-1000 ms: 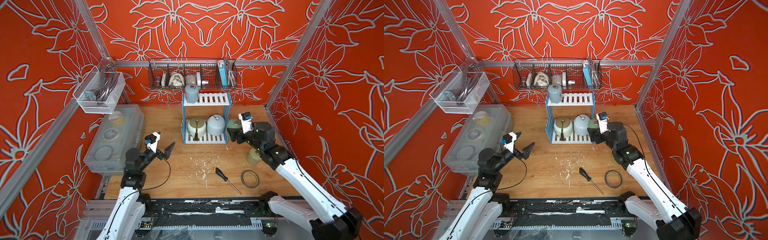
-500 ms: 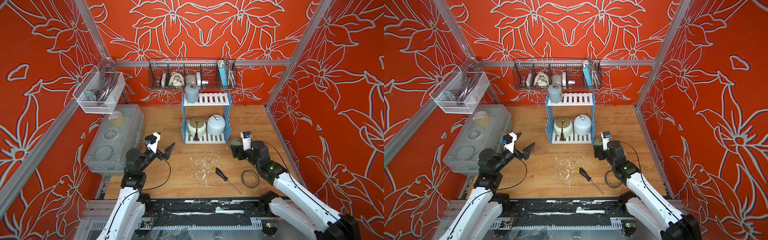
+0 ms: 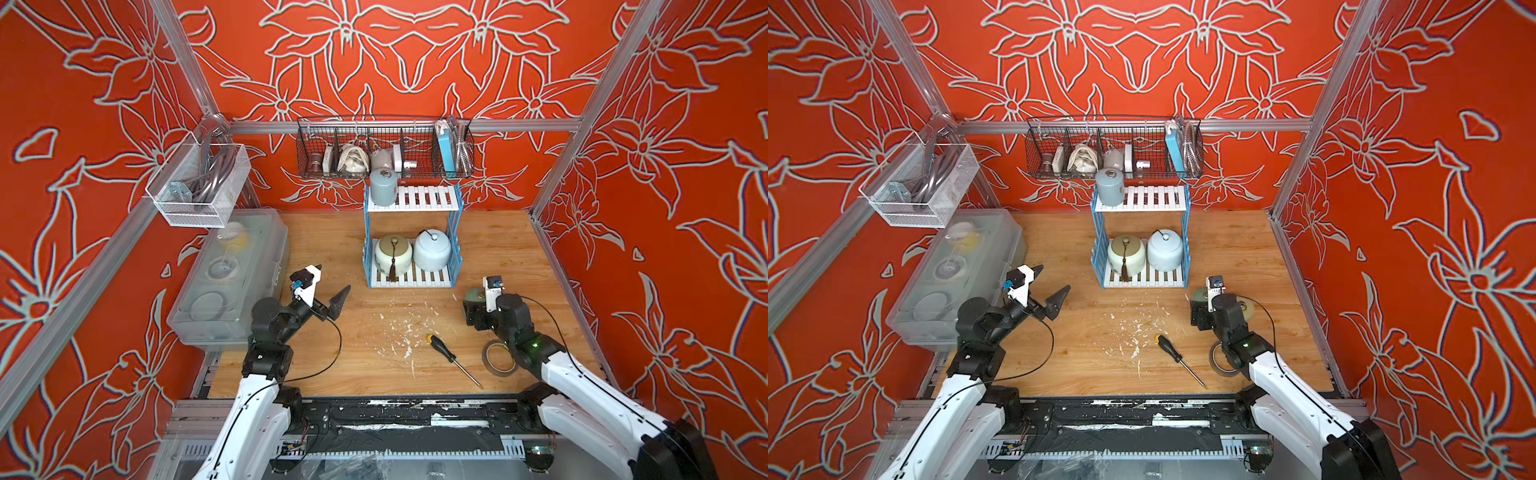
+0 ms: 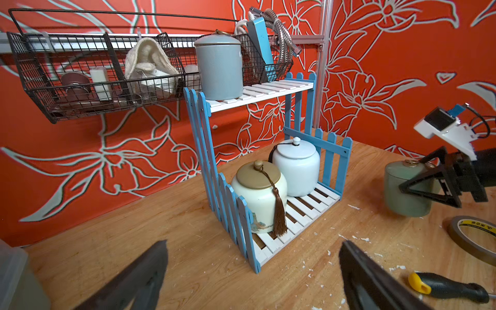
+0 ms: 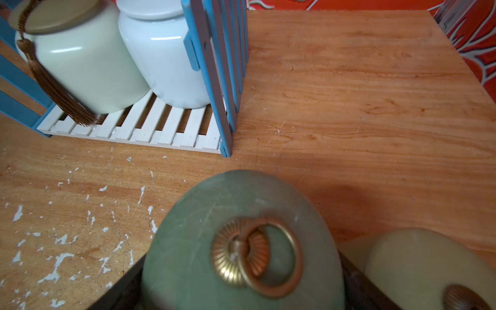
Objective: Remove the tea canisters from the shelf
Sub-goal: Place the tea canister at the center of the board.
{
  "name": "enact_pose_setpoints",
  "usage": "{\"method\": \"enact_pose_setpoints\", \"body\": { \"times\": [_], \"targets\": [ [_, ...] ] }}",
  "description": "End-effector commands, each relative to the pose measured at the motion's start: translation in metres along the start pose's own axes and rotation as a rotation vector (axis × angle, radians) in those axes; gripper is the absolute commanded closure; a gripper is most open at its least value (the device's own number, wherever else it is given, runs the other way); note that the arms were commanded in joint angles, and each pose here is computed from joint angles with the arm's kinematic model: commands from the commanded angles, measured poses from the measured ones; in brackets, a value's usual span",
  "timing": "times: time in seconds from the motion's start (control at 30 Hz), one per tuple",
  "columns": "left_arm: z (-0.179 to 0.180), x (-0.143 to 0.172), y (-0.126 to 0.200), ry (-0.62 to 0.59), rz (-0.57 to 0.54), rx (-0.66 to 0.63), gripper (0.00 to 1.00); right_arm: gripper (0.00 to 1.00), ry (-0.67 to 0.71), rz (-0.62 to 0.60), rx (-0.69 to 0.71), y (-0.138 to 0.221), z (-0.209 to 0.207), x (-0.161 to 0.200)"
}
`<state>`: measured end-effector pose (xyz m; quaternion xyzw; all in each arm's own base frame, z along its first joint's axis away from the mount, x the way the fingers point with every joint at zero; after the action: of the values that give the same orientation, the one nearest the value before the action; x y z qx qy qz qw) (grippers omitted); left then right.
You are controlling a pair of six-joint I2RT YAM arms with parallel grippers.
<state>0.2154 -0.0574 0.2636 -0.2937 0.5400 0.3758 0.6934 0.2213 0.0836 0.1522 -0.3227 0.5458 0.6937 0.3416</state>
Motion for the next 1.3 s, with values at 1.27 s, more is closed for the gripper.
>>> {"method": "enact_pose_setpoints", "body": {
  "times": [1.27],
  "targets": [
    [-0.006, -0.003, -0.001, -0.015, -0.031, 0.031, 0.01, 0.01, -0.117, -0.02, 0.058, -0.014, -0.01, 0.018]
  ]
}}
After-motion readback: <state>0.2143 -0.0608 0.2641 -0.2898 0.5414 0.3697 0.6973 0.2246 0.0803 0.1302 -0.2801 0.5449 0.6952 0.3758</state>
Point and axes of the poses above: each gripper's point midway between its finger pads, its own y axis back along the fingers, its own z axis along the line the jaws close on, x = y × z, the point moved 7 cm from there along y, back along the fingers, and after that the axes turned 10 degrees about -y, right-handed, at the moved point
